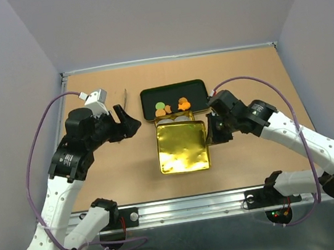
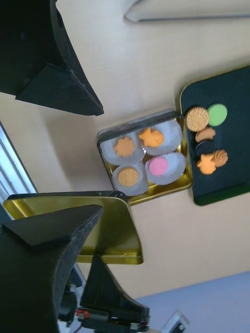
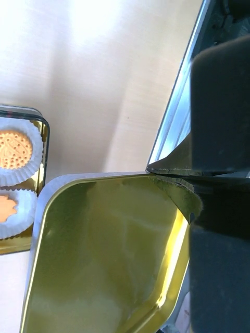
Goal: Pack the cookies
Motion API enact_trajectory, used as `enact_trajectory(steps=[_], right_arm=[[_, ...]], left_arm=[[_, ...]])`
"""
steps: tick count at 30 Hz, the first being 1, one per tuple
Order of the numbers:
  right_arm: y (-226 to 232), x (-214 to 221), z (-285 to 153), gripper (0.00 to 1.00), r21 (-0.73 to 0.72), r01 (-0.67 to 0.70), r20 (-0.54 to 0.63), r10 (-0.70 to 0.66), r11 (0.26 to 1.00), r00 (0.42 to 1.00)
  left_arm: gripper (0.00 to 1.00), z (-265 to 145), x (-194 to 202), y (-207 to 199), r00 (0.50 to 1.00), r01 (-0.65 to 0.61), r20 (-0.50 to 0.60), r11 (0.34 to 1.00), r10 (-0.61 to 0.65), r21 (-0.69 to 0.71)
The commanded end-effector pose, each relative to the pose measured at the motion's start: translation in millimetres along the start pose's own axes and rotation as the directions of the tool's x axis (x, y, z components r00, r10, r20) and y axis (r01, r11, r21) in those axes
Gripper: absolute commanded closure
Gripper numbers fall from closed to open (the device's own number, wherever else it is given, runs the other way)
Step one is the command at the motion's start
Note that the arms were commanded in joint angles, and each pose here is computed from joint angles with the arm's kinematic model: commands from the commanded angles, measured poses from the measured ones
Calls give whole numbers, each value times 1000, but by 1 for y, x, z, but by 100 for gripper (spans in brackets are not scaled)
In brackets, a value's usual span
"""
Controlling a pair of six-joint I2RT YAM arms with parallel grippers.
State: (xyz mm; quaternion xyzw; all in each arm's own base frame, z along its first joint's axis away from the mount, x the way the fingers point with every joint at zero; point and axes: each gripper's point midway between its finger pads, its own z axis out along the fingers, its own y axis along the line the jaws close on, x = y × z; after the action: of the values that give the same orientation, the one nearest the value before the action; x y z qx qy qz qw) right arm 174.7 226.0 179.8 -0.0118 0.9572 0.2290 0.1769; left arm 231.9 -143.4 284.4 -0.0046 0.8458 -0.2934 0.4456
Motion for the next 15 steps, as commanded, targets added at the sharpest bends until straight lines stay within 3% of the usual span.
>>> enact_trajectory(steps=[1, 15], right_arm=[[20, -28, -28, 99, -4, -1, 71, 1, 1000, 997], [80, -90, -50, 100, -101, 23, 183, -4, 995, 983]], left_arm=[[17, -16, -13, -46, 998, -55, 28, 974, 50, 220], [15, -11, -17, -60, 996, -90, 17, 951, 89, 297]])
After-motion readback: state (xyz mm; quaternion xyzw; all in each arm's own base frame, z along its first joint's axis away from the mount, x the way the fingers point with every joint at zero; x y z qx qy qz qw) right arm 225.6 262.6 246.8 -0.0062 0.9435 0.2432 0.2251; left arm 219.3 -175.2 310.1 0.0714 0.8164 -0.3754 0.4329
